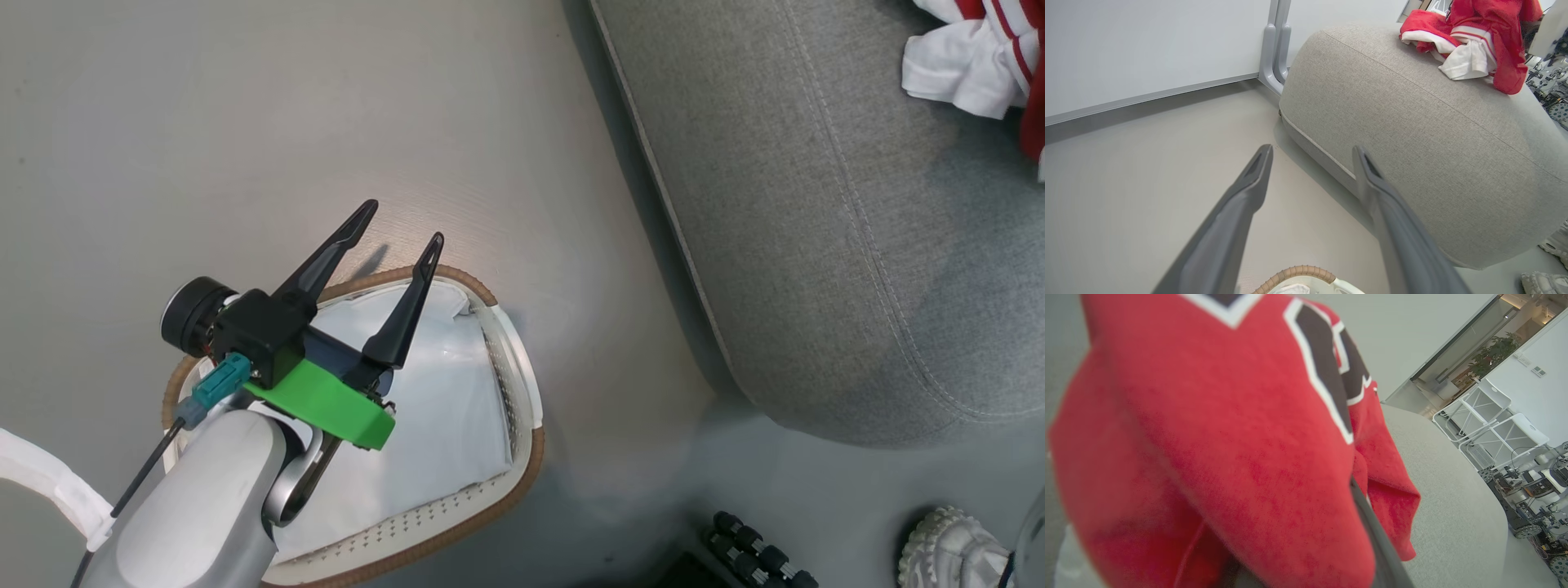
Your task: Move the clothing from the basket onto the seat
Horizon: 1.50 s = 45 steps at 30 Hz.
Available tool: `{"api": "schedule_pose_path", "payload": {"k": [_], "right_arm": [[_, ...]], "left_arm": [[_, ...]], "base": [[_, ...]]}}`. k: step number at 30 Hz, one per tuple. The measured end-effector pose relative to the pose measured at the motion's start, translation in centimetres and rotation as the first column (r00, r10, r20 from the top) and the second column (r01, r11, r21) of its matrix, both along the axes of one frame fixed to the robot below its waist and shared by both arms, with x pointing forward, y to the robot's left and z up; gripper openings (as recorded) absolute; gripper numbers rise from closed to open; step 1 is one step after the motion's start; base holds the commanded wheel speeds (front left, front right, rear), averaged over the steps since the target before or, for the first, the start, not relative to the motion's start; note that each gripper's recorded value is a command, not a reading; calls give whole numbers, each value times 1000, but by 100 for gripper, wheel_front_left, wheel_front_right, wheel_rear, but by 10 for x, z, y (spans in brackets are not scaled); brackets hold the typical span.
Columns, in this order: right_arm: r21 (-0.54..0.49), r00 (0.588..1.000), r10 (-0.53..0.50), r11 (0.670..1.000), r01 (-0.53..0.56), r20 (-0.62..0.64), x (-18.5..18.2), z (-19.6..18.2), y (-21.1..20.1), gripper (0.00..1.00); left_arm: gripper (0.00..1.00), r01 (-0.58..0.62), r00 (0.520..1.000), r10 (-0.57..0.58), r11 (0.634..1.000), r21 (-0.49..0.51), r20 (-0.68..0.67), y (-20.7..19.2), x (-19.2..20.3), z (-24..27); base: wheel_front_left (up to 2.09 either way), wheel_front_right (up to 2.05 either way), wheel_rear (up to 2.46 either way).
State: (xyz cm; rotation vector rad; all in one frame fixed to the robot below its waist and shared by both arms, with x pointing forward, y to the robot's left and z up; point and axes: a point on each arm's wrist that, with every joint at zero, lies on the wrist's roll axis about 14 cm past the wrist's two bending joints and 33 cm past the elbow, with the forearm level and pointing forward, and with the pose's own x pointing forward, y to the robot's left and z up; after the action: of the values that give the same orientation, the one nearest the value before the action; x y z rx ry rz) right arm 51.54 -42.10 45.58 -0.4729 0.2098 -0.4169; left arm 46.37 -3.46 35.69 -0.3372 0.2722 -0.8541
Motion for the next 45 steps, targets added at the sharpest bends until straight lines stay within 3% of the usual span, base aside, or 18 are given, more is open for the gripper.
{"api": "schedule_pose_path", "payload": {"k": [3, 15, 23, 27, 32, 39, 45], "right_arm": [[33, 1000, -8, 999, 8, -11, -11, -13, 7, 100], [94, 998, 13, 995, -19, 56, -76, 3, 33, 100], [181, 978, 142, 969, -169, 153, -85, 22, 90, 100], [224, 944, 221, 934, -277, 245, -75, 42, 129, 100], [274, 896, 340, 867, -416, 284, -62, 43, 187, 100], [327, 847, 417, 791, -517, 330, -56, 48, 235, 100], [385, 826, 440, 737, -556, 352, -65, 47, 258, 100]], "left_arm": [[100, -13, 1000, 13, 1000, -1, 5, 2, 1, 4], [100, -70, 997, 70, 997, -11, 26, 3, -11, 38], [100, -211, 976, 208, 977, 40, 65, 39, -13, 54], [100, -333, 941, 326, 940, 72, 95, 74, -9, 61], [100, -499, 864, 483, 858, 119, 140, 132, -5, 67], [100, -659, 752, 640, 736, 154, 160, 194, -19, 72], [100, -705, 709, 685, 685, 185, 167, 216, -45, 73]], "base": [[0, 0, 0], [0, 0, 0], [0, 0, 0], [0, 0, 0], [0, 0, 0], [0, 0, 0], [0, 0, 0]]}}
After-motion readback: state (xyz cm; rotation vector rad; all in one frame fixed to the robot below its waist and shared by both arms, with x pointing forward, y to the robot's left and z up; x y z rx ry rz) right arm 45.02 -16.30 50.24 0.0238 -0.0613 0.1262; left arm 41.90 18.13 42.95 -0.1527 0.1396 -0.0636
